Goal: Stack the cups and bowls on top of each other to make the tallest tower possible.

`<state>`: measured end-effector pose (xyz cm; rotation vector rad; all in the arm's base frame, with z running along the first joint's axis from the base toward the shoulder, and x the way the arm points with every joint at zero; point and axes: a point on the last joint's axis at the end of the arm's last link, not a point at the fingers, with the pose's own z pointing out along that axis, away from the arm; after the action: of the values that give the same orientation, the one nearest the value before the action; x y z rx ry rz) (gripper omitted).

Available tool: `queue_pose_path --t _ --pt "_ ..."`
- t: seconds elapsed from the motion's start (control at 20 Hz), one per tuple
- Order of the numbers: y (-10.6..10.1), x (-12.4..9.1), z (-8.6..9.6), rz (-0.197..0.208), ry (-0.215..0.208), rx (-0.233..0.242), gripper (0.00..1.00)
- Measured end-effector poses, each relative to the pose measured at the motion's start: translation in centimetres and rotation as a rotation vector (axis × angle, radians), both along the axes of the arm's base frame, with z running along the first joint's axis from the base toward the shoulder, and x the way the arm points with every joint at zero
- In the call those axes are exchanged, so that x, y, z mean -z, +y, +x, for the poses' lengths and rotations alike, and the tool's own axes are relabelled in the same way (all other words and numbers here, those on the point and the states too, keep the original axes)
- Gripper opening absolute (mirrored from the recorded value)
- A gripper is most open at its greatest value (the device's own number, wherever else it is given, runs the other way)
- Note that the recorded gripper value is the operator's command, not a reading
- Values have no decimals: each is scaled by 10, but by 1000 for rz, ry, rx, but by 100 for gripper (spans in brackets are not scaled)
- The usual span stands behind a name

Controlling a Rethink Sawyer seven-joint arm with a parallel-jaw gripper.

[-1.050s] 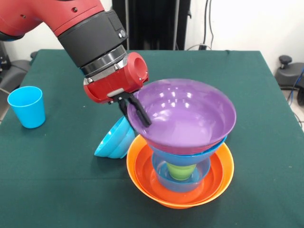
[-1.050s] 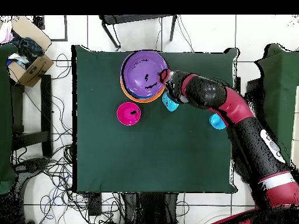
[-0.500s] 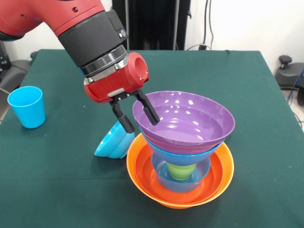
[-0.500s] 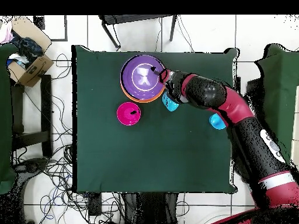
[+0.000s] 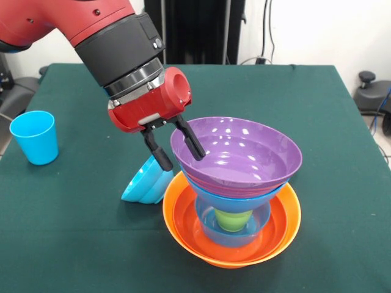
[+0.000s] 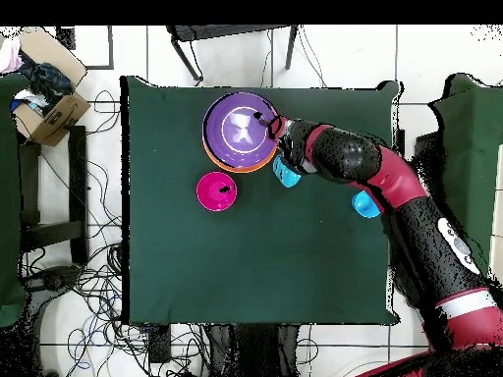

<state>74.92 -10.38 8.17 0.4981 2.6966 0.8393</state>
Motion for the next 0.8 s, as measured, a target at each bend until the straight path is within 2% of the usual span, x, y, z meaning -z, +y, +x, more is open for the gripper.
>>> queue_pose_path --t 0.35,0.75,0.8 --pt "-2 -6 1 -4 1 -3 100" --pt "-10 -61 7 -17 11 -21 100" --pt "-12 -75 9 -17 14 -23 100"
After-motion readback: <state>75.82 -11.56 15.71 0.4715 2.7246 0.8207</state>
